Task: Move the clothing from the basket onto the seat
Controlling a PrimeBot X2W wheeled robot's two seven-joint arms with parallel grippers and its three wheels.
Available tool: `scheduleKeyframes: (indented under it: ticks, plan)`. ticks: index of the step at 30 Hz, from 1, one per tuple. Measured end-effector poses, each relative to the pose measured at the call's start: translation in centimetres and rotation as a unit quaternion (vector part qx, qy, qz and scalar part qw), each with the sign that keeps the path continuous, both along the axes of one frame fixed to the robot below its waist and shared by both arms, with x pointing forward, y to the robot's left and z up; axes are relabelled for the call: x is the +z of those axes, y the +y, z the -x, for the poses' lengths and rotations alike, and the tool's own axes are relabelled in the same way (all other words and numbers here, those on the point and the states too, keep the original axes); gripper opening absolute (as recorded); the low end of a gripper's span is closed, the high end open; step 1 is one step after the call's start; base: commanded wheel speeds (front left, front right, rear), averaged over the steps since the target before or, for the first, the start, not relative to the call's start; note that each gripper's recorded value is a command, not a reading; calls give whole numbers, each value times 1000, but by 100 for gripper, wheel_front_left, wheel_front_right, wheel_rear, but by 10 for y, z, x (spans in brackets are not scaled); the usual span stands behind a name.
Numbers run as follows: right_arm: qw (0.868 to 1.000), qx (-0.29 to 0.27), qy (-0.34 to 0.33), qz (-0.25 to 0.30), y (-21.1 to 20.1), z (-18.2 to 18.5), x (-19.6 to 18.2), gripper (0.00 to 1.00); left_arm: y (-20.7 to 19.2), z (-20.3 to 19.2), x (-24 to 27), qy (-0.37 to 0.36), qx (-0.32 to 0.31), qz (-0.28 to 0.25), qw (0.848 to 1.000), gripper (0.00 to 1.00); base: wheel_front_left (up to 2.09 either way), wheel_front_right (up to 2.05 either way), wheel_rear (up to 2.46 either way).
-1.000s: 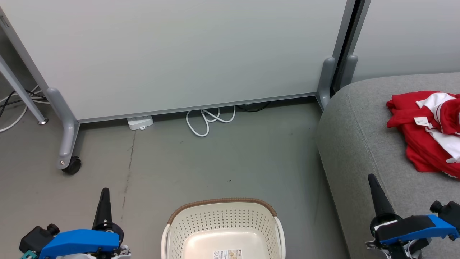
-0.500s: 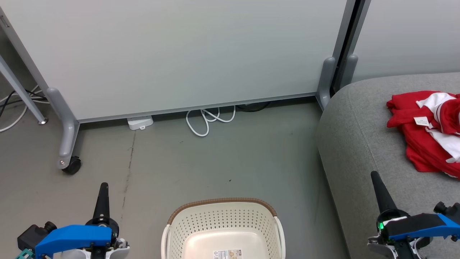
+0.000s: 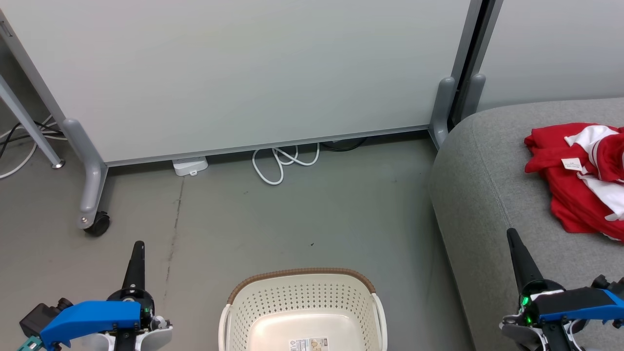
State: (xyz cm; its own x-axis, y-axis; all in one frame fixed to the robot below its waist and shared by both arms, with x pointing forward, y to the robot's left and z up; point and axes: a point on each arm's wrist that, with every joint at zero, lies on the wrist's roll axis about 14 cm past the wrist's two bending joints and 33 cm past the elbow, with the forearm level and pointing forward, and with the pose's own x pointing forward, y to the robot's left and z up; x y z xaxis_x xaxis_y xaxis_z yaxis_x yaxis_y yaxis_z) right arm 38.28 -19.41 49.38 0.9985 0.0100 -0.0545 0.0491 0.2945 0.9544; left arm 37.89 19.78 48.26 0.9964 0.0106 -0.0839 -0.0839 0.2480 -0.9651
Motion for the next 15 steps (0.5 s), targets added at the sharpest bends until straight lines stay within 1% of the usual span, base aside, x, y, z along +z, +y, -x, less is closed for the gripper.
scheduleKeyframes:
  ticks: [15]
  plan:
    - [998, -5, -7, -66, -2, -2, 4, 0, 0, -4, 9, -14, 0, 55, 998, 0, 0, 0, 0]
